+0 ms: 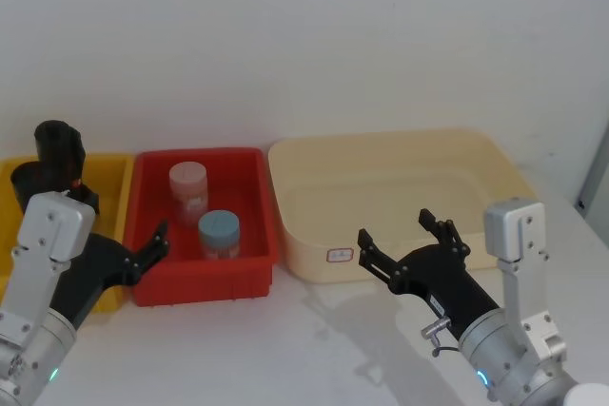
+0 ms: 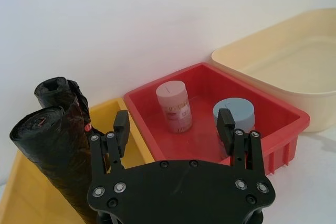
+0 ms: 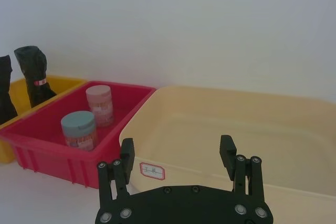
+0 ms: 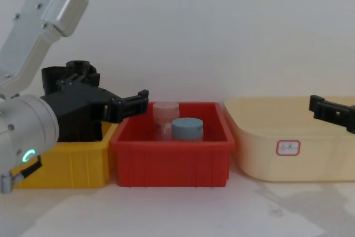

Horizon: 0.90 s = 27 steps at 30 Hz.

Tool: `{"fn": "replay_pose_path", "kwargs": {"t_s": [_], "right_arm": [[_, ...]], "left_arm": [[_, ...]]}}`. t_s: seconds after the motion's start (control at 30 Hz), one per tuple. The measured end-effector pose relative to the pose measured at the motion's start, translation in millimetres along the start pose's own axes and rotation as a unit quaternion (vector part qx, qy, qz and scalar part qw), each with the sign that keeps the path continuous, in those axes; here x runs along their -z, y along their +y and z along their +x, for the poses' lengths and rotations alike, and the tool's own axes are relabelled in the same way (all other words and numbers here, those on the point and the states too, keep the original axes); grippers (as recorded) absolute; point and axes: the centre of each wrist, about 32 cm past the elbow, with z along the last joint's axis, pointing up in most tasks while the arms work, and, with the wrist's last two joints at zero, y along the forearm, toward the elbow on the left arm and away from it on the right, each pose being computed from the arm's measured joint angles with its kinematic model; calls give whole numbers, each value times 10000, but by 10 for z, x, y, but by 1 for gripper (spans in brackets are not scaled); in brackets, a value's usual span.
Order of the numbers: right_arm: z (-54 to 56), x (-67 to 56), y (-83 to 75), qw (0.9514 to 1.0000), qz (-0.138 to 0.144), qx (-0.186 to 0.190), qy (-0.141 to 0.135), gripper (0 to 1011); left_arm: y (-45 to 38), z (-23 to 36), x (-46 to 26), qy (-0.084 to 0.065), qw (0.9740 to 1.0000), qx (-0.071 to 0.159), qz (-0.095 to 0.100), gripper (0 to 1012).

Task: Pick up the garbage bag with the one hand and transfer it to the other hand.

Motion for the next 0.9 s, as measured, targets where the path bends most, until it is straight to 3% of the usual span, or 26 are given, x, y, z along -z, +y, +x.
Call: {"fn": "replay_pose_path", "kwargs": {"t_s": [0.9], "right_arm": [[0, 0, 0, 10000, 0, 0, 0, 1000]], "left_arm": [[0, 0, 0, 0, 10000, 0, -1, 1002]]}}
